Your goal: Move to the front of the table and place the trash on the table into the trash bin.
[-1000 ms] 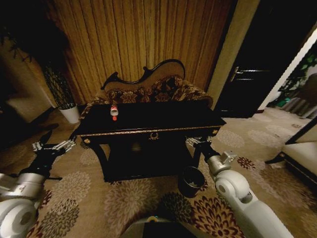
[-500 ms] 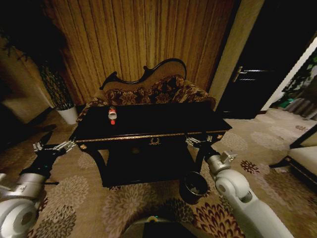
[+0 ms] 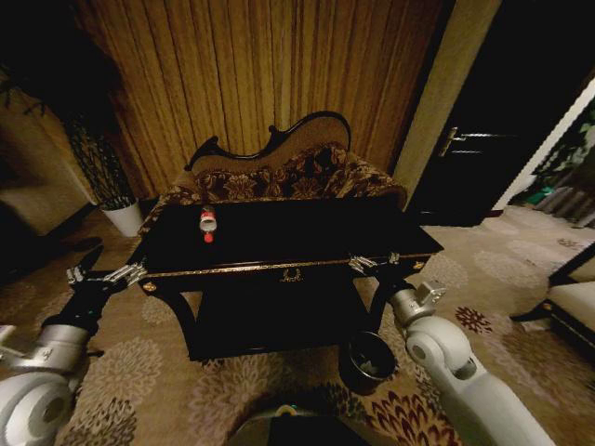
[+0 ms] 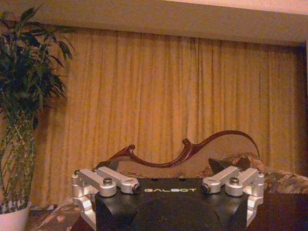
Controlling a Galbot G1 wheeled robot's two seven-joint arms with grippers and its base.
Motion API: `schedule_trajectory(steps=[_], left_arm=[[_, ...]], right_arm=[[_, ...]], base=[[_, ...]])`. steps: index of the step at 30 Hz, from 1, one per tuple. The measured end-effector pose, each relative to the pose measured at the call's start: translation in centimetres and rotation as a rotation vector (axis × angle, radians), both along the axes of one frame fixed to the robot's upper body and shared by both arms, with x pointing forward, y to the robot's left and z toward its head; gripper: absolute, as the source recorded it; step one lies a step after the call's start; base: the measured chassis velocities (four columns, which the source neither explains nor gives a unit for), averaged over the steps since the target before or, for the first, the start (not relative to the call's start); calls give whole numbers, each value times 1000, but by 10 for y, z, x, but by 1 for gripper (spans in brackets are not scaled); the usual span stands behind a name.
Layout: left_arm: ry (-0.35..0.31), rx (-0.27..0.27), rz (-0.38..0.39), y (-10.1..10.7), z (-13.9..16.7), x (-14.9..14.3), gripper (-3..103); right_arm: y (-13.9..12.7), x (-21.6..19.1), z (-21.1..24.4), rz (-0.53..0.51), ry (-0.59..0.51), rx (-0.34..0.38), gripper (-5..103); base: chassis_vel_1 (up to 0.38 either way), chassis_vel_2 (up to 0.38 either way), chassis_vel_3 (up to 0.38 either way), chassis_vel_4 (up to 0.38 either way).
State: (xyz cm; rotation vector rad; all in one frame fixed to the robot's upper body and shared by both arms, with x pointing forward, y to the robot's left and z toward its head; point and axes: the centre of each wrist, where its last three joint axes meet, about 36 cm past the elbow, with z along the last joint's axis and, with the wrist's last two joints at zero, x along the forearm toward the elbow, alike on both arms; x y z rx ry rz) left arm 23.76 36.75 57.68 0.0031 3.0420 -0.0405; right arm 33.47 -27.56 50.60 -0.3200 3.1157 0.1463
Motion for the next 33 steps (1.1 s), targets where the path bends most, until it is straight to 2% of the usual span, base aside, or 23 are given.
schedule_trajectory(steps=[10,18,22,26,33], left_arm=[[-1,0,-1,-1,0,0,100],[5,-9,20,0,-3,5,100],[18,-14,41,5,-2,15,100],[17,-20,74,9,3,39,100],[40,-9,67,6,10,66,100]], right_arm=[[1,-1,1,3,6,-5,100],[3,-4,0,4,15,-3,100],[2,-6,-2,-4,21,-4,100],[3,-9,-1,-10,23,-2,100],[11,-18,10,1,20,14,100]], base=[[-122,115,119,-137],[-22,24,27,-19],[0,0,0,0],[0,0,0,0],[0,0,0,0]])
